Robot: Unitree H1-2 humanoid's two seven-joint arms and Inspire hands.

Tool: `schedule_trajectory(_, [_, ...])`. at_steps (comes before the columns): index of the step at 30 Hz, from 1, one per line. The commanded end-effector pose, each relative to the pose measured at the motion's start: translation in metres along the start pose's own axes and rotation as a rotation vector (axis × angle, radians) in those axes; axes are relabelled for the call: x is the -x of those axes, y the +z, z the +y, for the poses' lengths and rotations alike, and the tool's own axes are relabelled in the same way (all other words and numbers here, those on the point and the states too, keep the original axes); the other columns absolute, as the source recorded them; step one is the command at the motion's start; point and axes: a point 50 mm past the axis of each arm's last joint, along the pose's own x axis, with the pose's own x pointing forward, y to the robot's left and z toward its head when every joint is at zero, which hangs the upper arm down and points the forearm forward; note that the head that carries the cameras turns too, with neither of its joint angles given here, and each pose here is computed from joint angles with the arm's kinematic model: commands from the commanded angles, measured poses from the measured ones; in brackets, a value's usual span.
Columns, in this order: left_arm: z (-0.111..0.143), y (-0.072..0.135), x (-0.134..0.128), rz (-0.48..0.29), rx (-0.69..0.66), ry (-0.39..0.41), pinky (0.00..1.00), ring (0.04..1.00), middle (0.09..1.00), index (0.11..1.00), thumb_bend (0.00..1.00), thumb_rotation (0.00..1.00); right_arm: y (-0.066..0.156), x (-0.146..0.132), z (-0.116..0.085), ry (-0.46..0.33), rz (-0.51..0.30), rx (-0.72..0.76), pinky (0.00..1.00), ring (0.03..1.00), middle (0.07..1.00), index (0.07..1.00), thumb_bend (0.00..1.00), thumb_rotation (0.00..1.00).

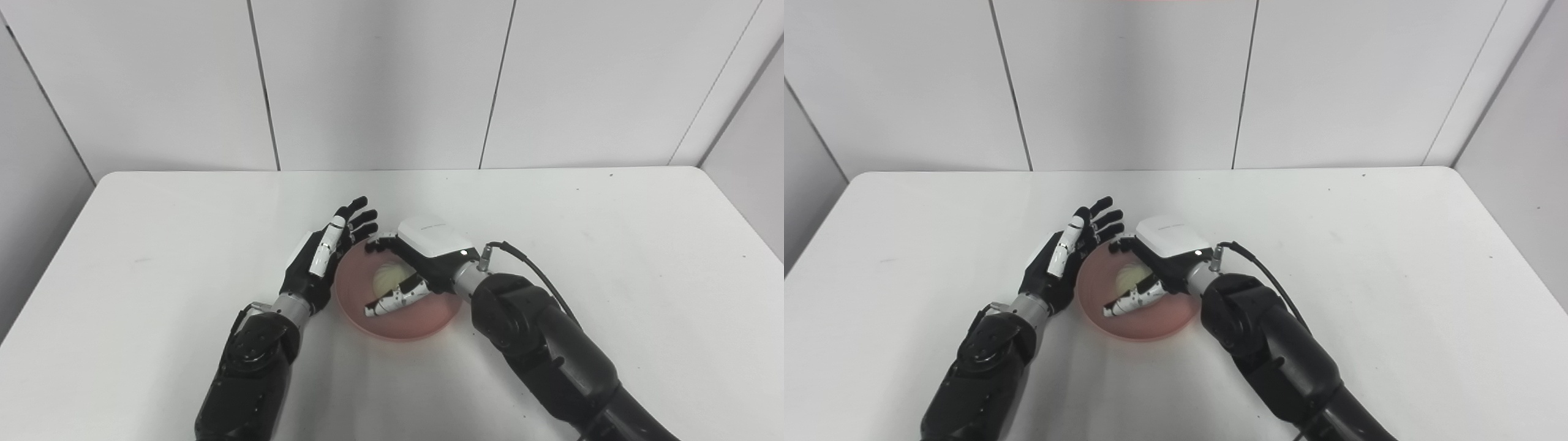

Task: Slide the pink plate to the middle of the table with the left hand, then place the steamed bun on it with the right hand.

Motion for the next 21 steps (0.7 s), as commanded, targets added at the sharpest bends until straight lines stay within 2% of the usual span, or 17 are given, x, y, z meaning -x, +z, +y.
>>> schedule_trajectory(1, [-0.002, -0.045, 0.020, 0.202, 0.056, 0.028, 0.89, 0.873, 0.886, 0.885, 0.45, 1.00, 0.007, 0.002, -0.027, -0.053, 0.000, 0.017, 0.68, 0.821, 0.878, 0.842, 0.74, 0.84])
schedule_trajectory(7, [-0.002, -0.044, 0.021, 0.196, 0.037, 0.012, 0.88, 0.882, 0.899, 0.896, 0.45, 1.00, 0.013, 0.012, -0.036, -0.031, 0.009, 0.018, 0.67, 0.837, 0.917, 0.891, 0.80, 0.88])
schedule_trajectory(14, [-0.001, -0.044, 0.021, 0.193, 0.040, 0.009, 0.90, 0.891, 0.907, 0.901, 0.45, 1.00, 0.019, 0.022, -0.051, -0.045, 0.014, 0.026, 0.71, 0.858, 0.922, 0.902, 0.80, 0.91])
schedule_trajectory(18, [0.002, -0.046, 0.022, 0.196, 0.031, 0.013, 0.92, 0.899, 0.913, 0.926, 0.47, 1.00, 0.022, 0.035, -0.066, -0.103, 0.005, 0.034, 0.71, 0.848, 0.911, 0.894, 0.79, 0.90])
schedule_trajectory(21, [0.004, -0.044, 0.023, 0.190, 0.030, 0.024, 0.93, 0.906, 0.922, 0.935, 0.47, 1.00, 0.016, 0.044, -0.073, -0.169, -0.010, 0.013, 0.69, 0.825, 0.886, 0.879, 0.78, 0.88])
